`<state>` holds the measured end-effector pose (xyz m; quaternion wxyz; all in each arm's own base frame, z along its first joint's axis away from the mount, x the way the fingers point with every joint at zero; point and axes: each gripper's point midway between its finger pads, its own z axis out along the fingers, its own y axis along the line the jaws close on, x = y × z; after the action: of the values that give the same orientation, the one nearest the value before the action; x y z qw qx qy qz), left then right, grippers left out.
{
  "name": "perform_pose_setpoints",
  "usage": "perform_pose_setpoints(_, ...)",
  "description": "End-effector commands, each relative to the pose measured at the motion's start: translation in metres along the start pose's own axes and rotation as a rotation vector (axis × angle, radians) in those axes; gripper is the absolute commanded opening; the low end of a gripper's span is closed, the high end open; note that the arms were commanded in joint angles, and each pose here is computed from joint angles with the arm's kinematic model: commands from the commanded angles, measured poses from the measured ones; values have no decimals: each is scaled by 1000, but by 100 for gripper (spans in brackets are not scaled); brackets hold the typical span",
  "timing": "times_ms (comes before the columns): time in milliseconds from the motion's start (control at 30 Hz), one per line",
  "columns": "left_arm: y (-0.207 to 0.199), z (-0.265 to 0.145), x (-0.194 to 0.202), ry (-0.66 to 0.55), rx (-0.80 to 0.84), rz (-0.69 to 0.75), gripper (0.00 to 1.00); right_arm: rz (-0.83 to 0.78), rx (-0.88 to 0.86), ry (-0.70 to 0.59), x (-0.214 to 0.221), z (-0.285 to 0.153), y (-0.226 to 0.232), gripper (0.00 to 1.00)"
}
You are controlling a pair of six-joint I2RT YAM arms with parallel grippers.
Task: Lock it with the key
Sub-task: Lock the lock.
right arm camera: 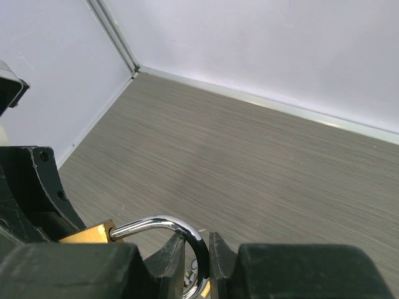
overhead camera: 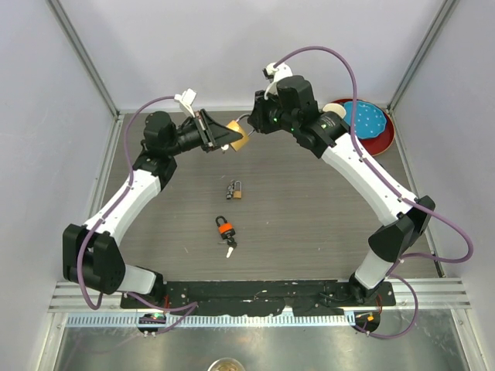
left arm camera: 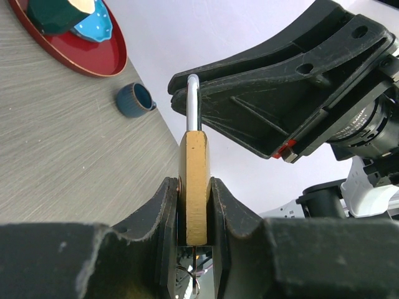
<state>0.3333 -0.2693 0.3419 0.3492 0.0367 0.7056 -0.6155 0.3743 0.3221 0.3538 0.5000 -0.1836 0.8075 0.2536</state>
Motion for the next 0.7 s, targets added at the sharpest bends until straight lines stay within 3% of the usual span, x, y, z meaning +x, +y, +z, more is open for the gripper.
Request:
perform_pose_setpoints(0, -39, 32, -9, -64, 142, 90, 0, 91, -1072, 114, 7, -125, 257, 1)
perform_pose_setpoints(667, -63, 20, -38, -138, 203, 110, 0, 40, -1119, 351, 86, -128, 282, 1)
